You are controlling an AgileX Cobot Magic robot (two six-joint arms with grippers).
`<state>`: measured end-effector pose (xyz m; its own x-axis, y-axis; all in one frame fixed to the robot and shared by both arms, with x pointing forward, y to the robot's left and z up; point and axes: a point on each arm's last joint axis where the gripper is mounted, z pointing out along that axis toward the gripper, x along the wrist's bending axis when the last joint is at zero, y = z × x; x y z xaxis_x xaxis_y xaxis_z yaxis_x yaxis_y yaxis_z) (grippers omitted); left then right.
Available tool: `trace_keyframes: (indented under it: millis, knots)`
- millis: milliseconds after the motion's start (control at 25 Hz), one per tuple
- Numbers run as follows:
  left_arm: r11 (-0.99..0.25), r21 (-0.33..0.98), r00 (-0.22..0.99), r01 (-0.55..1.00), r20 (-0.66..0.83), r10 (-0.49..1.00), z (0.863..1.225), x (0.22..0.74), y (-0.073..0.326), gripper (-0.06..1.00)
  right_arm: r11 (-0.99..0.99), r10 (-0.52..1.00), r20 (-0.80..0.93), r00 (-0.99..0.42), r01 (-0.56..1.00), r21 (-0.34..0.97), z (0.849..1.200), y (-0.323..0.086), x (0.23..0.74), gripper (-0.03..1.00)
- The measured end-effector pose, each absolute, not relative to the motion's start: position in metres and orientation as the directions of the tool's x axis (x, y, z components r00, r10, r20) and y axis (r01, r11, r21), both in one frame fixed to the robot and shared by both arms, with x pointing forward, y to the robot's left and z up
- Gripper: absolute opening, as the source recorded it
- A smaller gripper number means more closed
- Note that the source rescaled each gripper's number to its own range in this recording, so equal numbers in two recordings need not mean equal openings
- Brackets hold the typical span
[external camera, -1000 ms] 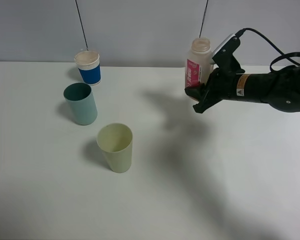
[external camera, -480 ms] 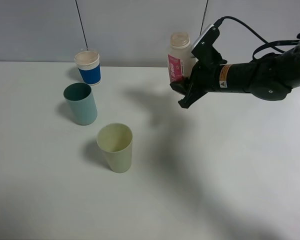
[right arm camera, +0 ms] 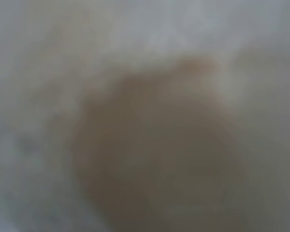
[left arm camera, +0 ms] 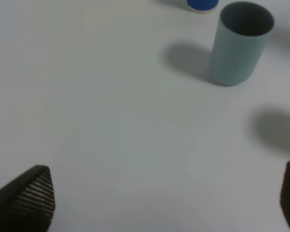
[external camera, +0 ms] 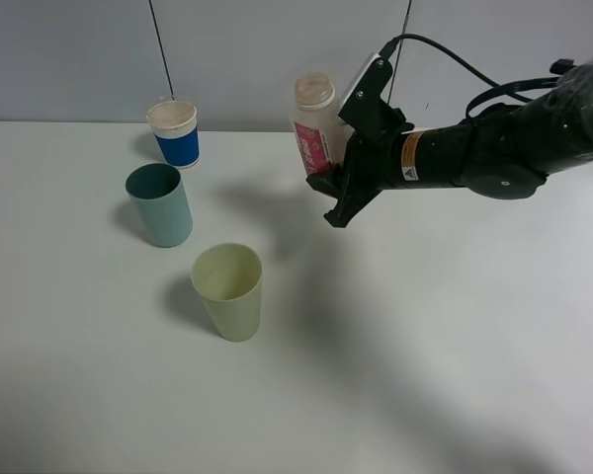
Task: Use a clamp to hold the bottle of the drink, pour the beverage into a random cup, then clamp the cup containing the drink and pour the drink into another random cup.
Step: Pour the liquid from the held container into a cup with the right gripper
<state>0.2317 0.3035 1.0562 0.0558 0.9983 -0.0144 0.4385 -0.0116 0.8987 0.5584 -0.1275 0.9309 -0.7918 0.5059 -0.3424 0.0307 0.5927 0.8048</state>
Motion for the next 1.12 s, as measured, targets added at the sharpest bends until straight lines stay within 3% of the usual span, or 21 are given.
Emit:
trace_keyframes:
  millis: [440, 600, 1120]
  knots:
    - [-0.012, 0.899, 0.056, 0.438, -0.014, 0.998, 1.056, 0.232, 0.303, 0.95, 0.632, 0.445, -0.384, -0.809, -0.020, 0.775, 0.936, -0.110, 0.556, 0.04]
    - [-0.012, 0.899, 0.056, 0.438, -0.014, 0.998, 1.056, 0.232, 0.303, 0.95, 0.697, 0.332, -0.437, -0.836, -0.095, 0.711, 0.932, -0.102, 0.548, 0.03]
    - [-0.012, 0.899, 0.056, 0.438, -0.014, 0.998, 1.056, 0.232, 0.303, 0.95, 0.756, 0.163, -0.494, -0.854, -0.214, 0.619, 0.926, -0.083, 0.531, 0.03]
